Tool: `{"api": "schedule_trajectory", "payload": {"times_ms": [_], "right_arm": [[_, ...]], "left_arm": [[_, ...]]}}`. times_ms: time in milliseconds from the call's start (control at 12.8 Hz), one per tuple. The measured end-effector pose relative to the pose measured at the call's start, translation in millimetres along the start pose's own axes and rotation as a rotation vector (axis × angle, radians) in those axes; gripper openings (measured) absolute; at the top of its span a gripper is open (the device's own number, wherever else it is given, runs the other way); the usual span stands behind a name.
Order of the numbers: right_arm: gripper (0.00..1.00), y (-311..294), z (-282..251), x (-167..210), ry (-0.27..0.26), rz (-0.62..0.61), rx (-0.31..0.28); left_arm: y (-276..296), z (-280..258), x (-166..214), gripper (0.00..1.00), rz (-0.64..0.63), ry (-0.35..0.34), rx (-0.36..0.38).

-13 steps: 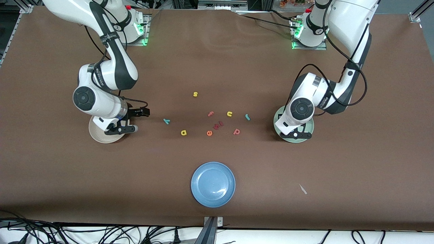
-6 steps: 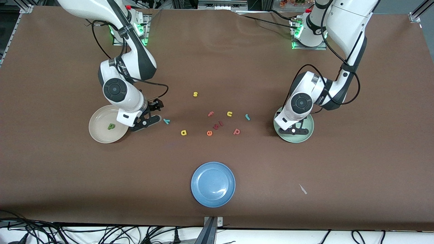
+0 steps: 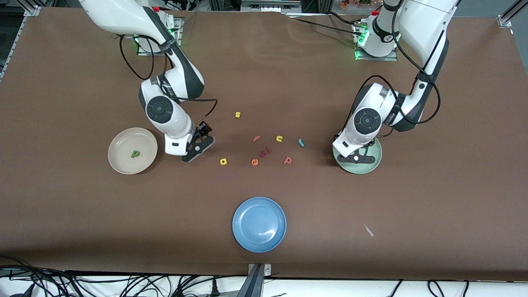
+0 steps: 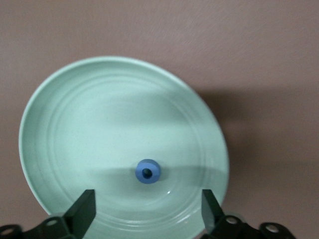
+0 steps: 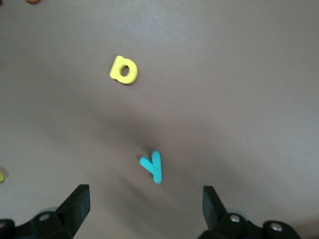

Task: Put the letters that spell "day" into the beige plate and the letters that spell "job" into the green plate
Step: 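Grasp the cyan y with the right gripper while the left gripper grasps pink d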

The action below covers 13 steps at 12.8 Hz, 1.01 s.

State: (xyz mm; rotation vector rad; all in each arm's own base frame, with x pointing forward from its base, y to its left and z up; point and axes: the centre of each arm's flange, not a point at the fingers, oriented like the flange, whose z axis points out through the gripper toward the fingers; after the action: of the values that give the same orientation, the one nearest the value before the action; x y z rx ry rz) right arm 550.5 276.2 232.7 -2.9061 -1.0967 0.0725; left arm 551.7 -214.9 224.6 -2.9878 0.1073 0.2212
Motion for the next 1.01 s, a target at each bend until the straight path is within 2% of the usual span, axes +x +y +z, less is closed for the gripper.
{"api": "schedule_trajectory", "payload": {"times_ms": [234,389,545,779,935,1013], "right_arm": [[1.00,-4,18,4,0.016,-0.089,-0.003],[1.00,-2,26,4,0.021,-0.133,-0.005],[1.00,-2,38,2,0.033,-0.164,-0.009],[1.00,0,53,-7,0.032,-0.186,-0.011],[0.96,1,57,-10,0.026,-0.197,-0.011],[0.89,2,58,-11,0.023,-0.200,-0.011]], "left_arm": [[18,-59,7,1.00,0.020,-0.017,0.020],[28,-96,15,1.00,0.028,0.003,0.019],[38,-107,15,1.00,0.014,0.006,-0.005],[51,-109,14,1.00,-0.044,-0.023,-0.085],[74,-120,20,1.00,-0.030,0.002,-0.102],[87,-123,22,1.00,-0.019,0.013,-0.108]]}}
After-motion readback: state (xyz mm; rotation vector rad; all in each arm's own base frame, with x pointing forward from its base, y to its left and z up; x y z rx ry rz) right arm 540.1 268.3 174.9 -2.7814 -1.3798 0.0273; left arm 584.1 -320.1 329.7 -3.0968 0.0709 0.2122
